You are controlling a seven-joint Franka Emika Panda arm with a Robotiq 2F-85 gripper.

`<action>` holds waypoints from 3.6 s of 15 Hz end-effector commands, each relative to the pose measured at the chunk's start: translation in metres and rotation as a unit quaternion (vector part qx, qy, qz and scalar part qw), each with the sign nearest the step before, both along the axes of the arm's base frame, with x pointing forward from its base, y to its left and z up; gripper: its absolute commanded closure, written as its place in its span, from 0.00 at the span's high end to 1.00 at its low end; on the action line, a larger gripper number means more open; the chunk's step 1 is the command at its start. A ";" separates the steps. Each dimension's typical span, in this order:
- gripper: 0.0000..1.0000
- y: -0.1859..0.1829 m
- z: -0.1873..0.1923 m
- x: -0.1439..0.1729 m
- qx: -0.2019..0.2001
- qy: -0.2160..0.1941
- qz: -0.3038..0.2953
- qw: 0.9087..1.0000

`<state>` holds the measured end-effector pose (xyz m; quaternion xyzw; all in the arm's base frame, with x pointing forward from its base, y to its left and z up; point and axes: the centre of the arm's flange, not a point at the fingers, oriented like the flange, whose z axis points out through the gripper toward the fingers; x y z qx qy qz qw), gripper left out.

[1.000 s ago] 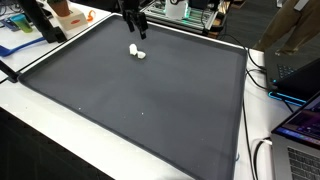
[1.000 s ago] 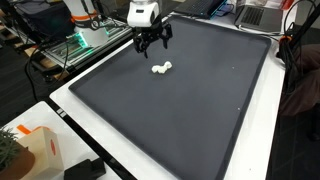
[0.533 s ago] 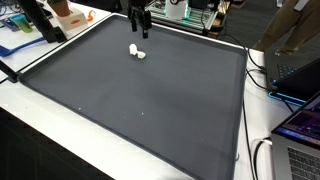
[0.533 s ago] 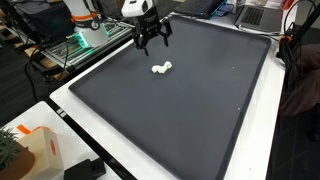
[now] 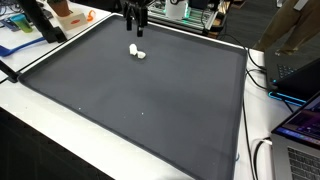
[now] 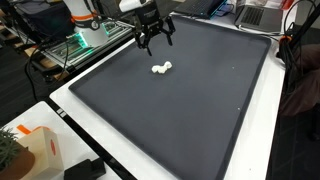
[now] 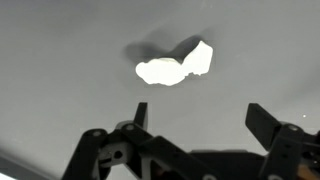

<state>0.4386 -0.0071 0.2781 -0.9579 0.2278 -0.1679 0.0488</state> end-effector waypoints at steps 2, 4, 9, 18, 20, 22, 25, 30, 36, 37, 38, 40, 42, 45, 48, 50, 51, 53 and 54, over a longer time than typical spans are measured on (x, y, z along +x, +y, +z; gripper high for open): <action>1.00 0.008 0.008 -0.050 -0.034 -0.057 0.027 0.997; 1.00 0.009 0.016 -0.052 -0.048 -0.079 0.043 0.995; 1.00 -0.008 0.033 0.001 -0.051 -0.113 0.057 0.991; 1.00 0.012 0.085 0.002 -0.014 -0.048 0.098 0.994; 1.00 0.027 0.111 0.006 -0.002 -0.007 0.115 0.993; 1.00 0.027 0.144 0.008 -0.001 0.033 0.131 0.991; 1.00 0.011 0.168 0.014 -0.009 0.100 0.155 0.983; 1.00 -0.003 0.159 0.021 -0.001 0.097 0.164 0.982; 1.00 0.000 0.175 -0.018 0.011 0.127 0.216 0.968; 1.00 0.002 0.176 -0.029 0.022 0.143 0.229 0.963; 1.00 0.003 0.178 -0.037 0.033 0.157 0.240 0.957; 1.00 0.005 0.173 -0.015 0.025 0.160 0.233 0.959; 1.00 0.007 0.182 -0.028 0.034 0.165 0.248 0.954; 1.00 0.011 0.185 -0.032 0.042 0.167 0.252 0.952; 1.00 0.022 0.194 -0.033 0.047 0.171 0.252 0.951; 1.00 0.026 0.199 -0.031 0.050 0.178 0.249 0.951; 1.00 0.028 0.201 -0.032 0.052 0.182 0.248 0.950; 1.00 0.031 0.204 -0.033 0.054 0.189 0.245 0.949; 1.00 0.033 0.206 -0.033 0.056 0.193 0.243 0.949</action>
